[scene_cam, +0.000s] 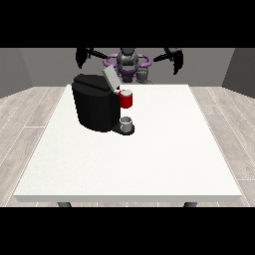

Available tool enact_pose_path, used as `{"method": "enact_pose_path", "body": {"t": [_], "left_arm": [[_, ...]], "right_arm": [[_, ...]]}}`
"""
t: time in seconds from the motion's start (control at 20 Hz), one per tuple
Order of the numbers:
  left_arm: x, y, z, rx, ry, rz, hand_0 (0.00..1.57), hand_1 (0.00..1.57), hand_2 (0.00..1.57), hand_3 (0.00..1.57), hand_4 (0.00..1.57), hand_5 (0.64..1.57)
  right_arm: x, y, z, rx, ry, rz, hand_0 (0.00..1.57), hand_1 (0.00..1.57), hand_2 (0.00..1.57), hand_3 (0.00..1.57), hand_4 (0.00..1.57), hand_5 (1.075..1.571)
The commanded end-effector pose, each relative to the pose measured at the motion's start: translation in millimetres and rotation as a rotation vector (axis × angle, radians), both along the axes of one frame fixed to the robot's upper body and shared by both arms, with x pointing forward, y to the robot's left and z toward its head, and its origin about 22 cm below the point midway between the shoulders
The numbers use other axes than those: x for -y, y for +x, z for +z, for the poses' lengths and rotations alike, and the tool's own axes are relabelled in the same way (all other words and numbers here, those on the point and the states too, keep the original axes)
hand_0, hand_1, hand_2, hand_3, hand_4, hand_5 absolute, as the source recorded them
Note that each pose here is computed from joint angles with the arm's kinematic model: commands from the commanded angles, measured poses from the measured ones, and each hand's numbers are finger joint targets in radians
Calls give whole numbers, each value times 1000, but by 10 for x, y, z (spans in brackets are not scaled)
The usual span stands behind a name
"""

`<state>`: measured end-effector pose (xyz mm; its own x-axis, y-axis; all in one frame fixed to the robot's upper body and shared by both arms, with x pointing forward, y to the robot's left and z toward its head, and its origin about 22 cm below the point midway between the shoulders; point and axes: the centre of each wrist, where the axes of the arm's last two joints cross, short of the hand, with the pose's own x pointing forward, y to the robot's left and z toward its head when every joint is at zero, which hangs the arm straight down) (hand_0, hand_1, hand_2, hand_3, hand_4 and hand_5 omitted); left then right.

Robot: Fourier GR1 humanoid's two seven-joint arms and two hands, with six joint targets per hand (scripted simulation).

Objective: Insert the coffee pod into the coffee machine and close the lid

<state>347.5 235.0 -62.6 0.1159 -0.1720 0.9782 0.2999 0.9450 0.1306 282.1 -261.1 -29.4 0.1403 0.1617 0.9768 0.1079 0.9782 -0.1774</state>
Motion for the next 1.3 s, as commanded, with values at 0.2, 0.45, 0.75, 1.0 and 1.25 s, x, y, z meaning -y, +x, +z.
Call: {"method": "enact_pose_path", "body": {"t": [0.2,0.45,0.75,1.0,1.25], "left_arm": [[-16,-163,-11,-19,-47,18,0,0,0,0,411,1571],[33,-131,239,77,-61,24,0,0,0,0,391,1571],[97,-235,306,102,-69,-21,0,0,0,0,356,1571],[159,-272,519,173,-72,0,0,0,0,0,265,1571],[64,-312,729,226,-68,22,0,0,0,0,374,1571]], "right_arm": [[46,182,404,101,-89,141,0,0,0,0,239,1571],[145,475,742,123,-5,81,0,0,0,0,0,1571],[87,648,693,73,86,32,0,0,0,0,83,1571],[205,788,794,74,126,45,0,0,0,0,176,1571],[7,907,853,85,104,115,0,0,0,0,0,1571]]}}
